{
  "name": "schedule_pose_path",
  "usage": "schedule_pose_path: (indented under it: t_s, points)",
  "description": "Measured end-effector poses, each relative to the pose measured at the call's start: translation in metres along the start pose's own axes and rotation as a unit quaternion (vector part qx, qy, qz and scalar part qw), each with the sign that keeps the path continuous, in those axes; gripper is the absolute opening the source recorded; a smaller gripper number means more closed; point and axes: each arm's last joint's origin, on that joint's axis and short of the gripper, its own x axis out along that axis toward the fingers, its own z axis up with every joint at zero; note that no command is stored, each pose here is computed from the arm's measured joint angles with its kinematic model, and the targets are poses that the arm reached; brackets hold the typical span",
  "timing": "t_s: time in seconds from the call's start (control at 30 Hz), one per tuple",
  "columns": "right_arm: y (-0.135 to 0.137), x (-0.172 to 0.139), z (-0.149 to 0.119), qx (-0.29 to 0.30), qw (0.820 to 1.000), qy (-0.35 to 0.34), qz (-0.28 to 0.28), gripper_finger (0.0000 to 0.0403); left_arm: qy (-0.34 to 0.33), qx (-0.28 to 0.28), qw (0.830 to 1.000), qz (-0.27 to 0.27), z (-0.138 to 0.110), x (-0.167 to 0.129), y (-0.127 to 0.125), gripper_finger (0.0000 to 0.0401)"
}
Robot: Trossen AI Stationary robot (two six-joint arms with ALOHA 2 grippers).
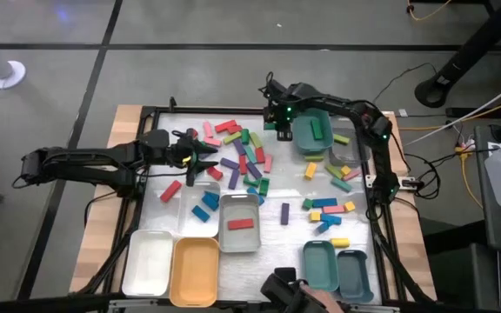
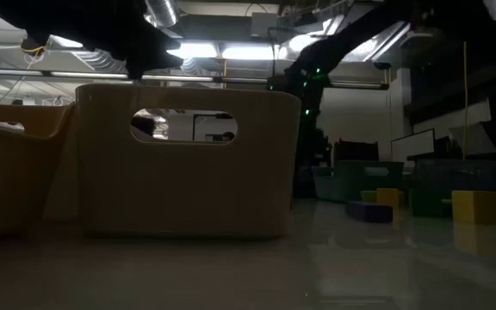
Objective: Sort blocks
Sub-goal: Put the green block into the top green bin
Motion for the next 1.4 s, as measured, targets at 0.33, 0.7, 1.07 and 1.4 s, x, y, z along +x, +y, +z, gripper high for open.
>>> schedule_pose_path:
  t_s: [0.33, 0.7, 1.07, 1.4]
  points:
    - [0.016, -0.093, -0.019, -0.01, 0.996, 0.027, -0.09, 0.0129, 0.039, -0.041, 0.998, 0.007, -0.011, 0.014, 0.002, 0.0194]
    - [0.047, -0.148, -0.056, 0.085, 0.991, 0.088, -0.044, 0.014, 0.047, -0.07, 0.996, 0.028, -0.014, 0.017, 0.003, 0.0194]
    - [0.034, -0.094, -0.086, 0.086, 0.991, 0.097, 0.013, 0.0142, 0.072, -0.093, 0.992, 0.035, -0.019, 0.017, 0.004, 0.0194]
    - [0.024, -0.056, -0.103, 0.058, 0.994, 0.088, -0.034, 0.0143, 0.102, -0.162, 0.976, 0.105, -0.027, 0.014, 0.009, 0.0194]
